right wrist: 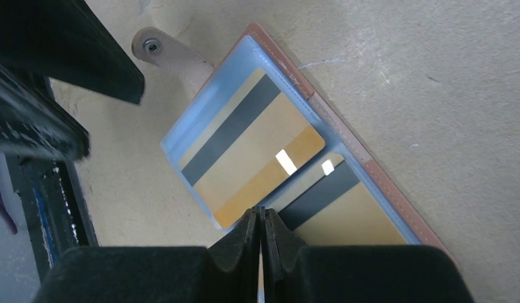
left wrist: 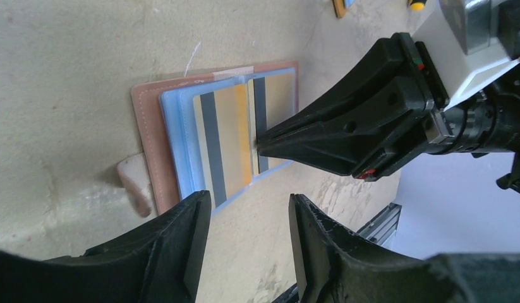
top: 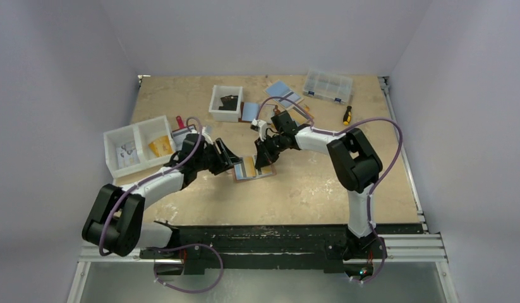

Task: Take the credit cards out of the card holder
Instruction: Remove the credit card from the card holder.

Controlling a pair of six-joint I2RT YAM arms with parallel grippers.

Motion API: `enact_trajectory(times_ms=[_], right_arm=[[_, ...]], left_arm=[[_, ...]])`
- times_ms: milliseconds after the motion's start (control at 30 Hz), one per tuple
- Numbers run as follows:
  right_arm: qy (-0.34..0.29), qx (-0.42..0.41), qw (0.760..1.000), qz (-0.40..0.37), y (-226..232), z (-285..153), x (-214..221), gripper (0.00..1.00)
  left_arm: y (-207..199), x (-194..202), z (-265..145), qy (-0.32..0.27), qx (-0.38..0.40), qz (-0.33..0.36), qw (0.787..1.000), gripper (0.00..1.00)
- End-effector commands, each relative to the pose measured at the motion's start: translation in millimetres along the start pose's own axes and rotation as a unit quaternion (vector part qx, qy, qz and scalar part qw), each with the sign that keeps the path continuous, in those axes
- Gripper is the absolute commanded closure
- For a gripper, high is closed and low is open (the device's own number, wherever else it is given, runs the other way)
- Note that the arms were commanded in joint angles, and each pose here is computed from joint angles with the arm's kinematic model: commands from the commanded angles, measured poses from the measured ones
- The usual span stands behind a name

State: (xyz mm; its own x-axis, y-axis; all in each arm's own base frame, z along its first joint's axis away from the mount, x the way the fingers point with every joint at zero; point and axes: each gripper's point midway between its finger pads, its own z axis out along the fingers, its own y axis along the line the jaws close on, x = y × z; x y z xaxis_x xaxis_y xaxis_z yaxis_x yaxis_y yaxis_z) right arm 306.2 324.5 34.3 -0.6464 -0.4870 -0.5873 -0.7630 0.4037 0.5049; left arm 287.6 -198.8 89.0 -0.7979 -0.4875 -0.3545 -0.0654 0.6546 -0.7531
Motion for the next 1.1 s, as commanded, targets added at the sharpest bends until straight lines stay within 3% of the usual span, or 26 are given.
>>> enact_trajectory(times_ms=[0, 267, 767, 1067], right_arm=[[-0.03, 0.009, 1.0, 0.001, 0, 0, -30, 0.89], [-0.019, 0.053, 0.998, 0.015, -16, 1, -19, 0.91], [-0.001, 0.052, 0.998, 0.033, -22, 10, -7, 0.91], [0.008, 0.047, 0.998, 0.04, -20, 16, -1, 0.91]], left_arm=[[-22, -9, 17, -0.01, 0.025, 0.033, 0.999, 0.49], [4, -1, 40, 0.013, -0.036, 0.041, 0.998, 0.48], [18, 16, 47, 0.056, -0.06, 0.026, 0.996, 0.45], [9, 35, 61, 0.093, -0.034, 0.003, 0.995, 0.47]])
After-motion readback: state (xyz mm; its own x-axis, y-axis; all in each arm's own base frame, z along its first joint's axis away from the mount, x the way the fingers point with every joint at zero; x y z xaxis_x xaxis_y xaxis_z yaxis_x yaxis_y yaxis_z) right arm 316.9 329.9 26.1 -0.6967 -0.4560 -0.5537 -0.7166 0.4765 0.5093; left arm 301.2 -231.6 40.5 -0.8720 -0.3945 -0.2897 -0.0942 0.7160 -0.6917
